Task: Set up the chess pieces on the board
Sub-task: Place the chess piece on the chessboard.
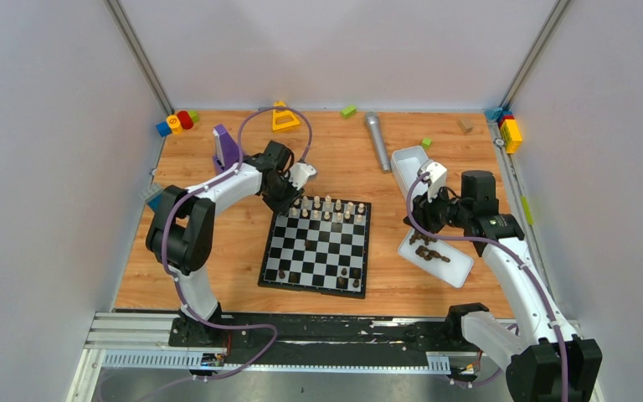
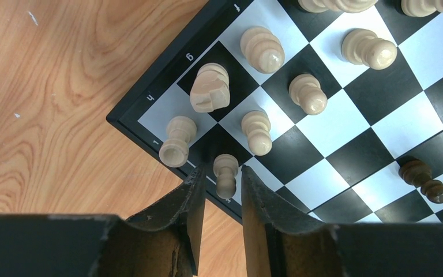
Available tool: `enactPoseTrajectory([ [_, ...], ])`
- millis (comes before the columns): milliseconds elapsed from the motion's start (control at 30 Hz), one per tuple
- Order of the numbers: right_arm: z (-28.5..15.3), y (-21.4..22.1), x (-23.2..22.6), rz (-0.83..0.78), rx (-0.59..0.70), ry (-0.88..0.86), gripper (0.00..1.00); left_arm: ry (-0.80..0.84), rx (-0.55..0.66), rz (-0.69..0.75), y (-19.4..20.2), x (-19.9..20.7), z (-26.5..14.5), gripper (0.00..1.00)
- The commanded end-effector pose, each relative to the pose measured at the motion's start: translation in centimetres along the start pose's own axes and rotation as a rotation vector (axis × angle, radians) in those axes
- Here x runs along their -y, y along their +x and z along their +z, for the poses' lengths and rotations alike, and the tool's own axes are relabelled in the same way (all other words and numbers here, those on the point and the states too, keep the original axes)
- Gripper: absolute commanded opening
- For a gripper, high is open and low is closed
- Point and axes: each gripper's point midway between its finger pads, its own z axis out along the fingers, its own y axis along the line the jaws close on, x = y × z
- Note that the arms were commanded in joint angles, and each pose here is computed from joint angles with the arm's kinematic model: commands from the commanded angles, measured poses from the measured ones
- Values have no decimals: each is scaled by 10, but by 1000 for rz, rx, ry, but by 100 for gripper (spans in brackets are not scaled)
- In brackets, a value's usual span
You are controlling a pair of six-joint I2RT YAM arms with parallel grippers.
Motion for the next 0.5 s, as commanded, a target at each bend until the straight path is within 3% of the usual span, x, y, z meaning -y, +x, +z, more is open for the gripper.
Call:
enactPoseTrajectory([
  [0, 1, 0, 1, -20, 4, -5, 38, -39, 59, -9, -17, -9, -6, 38],
  [133, 0, -1, 1, -20, 5, -3, 38, -41, 59, -7, -18, -10, -5, 36],
  [300, 1, 0, 1, -19, 5, -3, 38, -18, 56, -7, -18, -7, -2, 26],
  [467, 1, 0, 1, -18, 3, -4, 38, -16, 61, -8, -20, -7, -2, 23],
])
